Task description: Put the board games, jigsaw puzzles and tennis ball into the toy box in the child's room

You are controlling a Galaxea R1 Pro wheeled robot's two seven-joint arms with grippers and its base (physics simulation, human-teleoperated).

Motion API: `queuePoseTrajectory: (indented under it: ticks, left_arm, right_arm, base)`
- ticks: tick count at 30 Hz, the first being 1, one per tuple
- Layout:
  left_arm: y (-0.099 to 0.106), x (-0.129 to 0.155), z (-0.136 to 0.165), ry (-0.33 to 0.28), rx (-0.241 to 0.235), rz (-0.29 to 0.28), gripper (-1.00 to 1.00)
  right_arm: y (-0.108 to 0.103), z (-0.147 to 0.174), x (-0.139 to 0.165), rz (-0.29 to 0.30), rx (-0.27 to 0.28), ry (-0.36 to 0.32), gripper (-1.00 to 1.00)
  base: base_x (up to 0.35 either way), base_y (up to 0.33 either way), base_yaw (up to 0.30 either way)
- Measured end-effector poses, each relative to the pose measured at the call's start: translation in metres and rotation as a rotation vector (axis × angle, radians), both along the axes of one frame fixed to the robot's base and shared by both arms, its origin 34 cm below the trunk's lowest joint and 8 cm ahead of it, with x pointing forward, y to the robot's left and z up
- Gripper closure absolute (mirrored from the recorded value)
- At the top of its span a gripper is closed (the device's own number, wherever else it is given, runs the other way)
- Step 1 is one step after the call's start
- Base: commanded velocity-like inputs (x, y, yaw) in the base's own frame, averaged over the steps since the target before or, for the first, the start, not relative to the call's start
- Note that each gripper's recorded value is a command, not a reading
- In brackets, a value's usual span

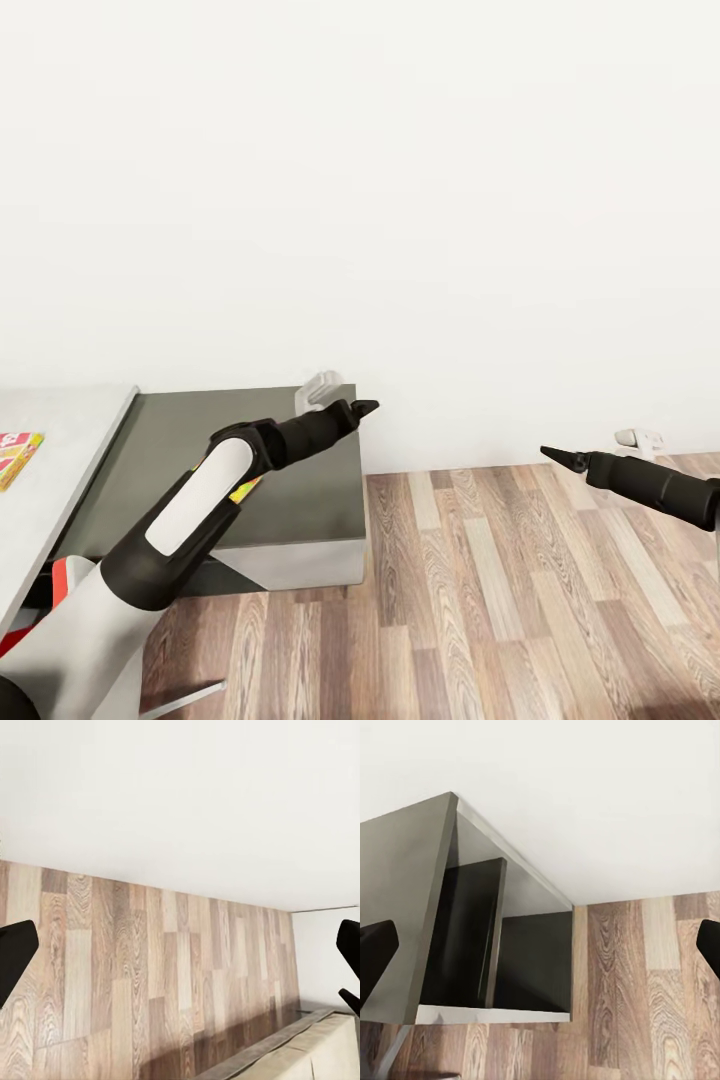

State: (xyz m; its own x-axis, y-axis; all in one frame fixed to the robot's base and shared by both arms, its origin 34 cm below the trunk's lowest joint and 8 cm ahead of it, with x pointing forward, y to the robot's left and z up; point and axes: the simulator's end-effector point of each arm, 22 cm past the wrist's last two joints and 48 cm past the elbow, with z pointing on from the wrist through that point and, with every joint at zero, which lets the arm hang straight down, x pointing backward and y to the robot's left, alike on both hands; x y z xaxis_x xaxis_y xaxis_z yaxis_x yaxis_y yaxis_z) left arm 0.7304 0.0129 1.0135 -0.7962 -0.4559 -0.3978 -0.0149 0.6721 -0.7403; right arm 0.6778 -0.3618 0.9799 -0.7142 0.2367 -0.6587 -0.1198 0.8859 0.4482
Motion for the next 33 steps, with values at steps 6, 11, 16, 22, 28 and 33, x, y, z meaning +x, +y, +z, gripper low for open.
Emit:
queuePoseTrajectory:
  ticks: [6,11,16,22,28,33]
  left_arm:
    - [0.022,0.004,-0.009,0.004,0.038,0.015,-1.0]
    - [0.046,0.011,-0.013,0.003,0.065,0.041,-1.0]
    - [0.084,0.021,-0.023,0.016,0.103,0.089,-1.0]
    - [0.135,0.035,-0.034,0.047,0.133,0.165,-1.0]
    - [0.179,0.045,-0.043,0.087,0.159,0.213,-1.0]
    - [0.215,0.053,-0.059,0.148,0.176,0.259,-1.0]
  right_arm:
    - [0.001,-0.001,0.0,0.0,0.001,0.002,-1.0]
    - [0.001,-0.001,0.0,0.001,0.001,0.002,-1.0]
    - [0.002,-0.001,0.0,0.004,0.003,0.004,-1.0]
    - [0.016,-0.006,0.0,0.041,0.0,0.015,-1.0]
    - [0.024,-0.008,0.0,0.063,-0.003,0.022,-1.0]
    - [0.027,-0.009,0.0,0.071,-0.002,0.024,-1.0]
  base:
    - [0.0,0.0,0.0]
    - [0.0,0.0,0.0]
    - [0.0,0.0,0.0]
    - [0.0,0.0,0.0]
    - [0.0,0.0,0.0]
    - [0.0,0.0,0.0]
